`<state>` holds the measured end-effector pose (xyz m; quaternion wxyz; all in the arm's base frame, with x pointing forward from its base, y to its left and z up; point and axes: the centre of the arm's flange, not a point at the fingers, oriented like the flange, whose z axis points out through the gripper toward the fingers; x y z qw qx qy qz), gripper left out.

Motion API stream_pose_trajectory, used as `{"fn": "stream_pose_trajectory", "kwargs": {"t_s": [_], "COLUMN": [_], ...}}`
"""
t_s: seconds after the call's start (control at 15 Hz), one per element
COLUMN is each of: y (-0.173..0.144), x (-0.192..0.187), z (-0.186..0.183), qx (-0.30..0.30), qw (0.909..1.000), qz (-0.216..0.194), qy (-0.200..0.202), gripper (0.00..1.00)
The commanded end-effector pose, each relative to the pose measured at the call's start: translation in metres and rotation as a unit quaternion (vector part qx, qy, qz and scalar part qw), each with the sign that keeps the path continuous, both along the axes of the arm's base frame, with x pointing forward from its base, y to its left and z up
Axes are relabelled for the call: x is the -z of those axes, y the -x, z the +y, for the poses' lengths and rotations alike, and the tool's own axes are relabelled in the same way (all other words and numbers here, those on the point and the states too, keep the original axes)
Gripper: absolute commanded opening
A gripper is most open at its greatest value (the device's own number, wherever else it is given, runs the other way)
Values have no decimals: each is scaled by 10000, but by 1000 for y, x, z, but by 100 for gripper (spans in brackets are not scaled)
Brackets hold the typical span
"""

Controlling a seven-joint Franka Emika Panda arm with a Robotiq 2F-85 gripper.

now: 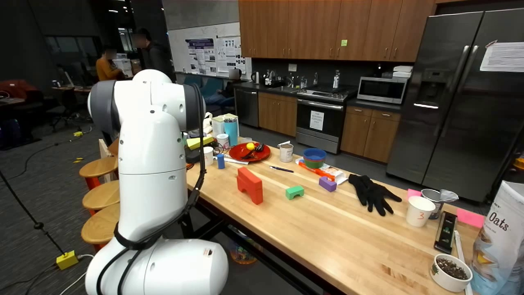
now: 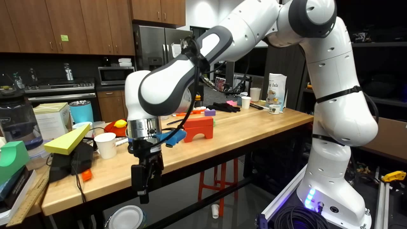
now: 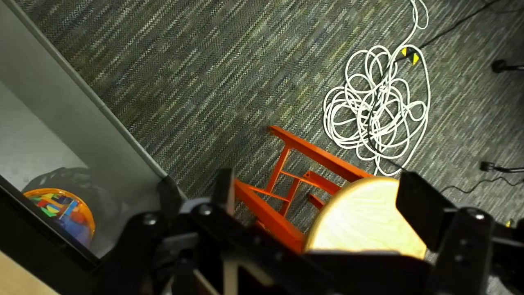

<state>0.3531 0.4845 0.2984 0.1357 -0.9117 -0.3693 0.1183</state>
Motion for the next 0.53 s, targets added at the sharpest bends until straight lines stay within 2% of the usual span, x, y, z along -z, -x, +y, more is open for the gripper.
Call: {"fn": "stream_pose_trajectory", "kwargs": {"t_s": [0.0, 0.47], "y": [2, 2], "x": [5, 5], "z": [-2, -6], "qx": [3, 18], "qw": [10000, 10000], "qz": [-10, -48], "qy": [9, 6], "gripper": [100, 100]}}
